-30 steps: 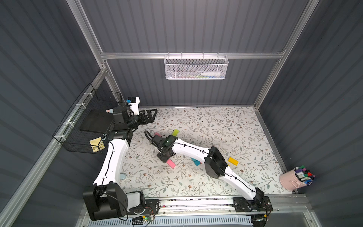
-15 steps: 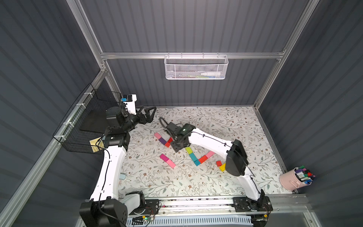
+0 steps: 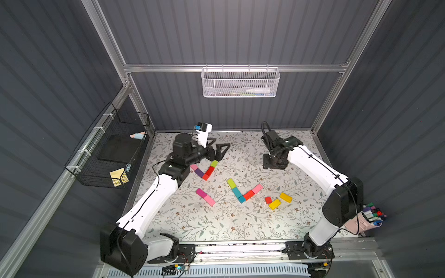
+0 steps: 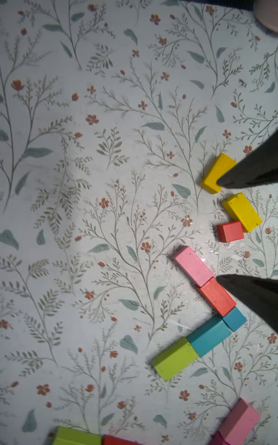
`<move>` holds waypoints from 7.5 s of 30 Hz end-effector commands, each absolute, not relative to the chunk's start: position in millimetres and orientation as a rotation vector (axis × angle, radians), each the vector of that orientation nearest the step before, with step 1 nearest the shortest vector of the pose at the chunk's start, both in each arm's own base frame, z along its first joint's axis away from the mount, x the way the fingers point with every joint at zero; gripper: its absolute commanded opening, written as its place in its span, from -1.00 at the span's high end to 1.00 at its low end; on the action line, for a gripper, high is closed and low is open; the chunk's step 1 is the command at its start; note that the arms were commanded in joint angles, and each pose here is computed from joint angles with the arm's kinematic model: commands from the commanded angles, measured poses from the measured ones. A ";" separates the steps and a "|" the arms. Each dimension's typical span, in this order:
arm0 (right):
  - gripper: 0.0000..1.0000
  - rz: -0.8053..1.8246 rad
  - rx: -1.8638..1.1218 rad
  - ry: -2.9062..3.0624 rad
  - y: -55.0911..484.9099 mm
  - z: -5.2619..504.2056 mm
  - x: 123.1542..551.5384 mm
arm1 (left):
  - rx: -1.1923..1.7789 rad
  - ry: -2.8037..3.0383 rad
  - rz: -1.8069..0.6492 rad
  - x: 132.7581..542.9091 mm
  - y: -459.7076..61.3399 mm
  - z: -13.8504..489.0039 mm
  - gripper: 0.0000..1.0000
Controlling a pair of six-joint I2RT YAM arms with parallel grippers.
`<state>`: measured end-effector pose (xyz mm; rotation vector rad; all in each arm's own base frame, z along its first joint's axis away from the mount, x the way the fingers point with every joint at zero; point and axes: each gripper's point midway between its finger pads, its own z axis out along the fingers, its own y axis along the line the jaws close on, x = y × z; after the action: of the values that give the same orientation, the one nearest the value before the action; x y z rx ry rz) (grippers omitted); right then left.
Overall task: Assemble the letter v with building blocks
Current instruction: Pick up the building block from the center of the board, then place the building block at the center of the board.
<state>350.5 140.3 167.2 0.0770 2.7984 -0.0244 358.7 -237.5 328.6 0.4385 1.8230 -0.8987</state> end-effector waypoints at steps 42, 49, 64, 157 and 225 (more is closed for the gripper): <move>-0.16 0.316 0.382 2.662 91.0 196.4 337.4 | 0.176 2.745 -0.639 214.5 -466.8 138.9 -0.26; -0.17 0.371 0.360 2.668 97.7 196.3 333.3 | 0.133 2.821 -0.826 209.9 -495.5 151.7 -0.25; -0.19 0.316 0.356 2.577 82.8 209.8 320.7 | -0.226 2.966 -0.641 214.9 -463.8 93.4 -0.42; -0.98 0.446 0.216 2.666 122.0 181.7 293.6 | -0.856 2.834 -0.380 177.6 -309.1 116.9 1.00; -0.98 0.287 0.039 2.785 153.4 142.6 272.9 | -1.127 2.718 -0.112 218.1 -212.2 42.2 0.44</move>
<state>279.0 157.5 145.3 0.0488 2.7665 0.3470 203.3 -214.4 28.6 -1.1907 2.7580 -0.1512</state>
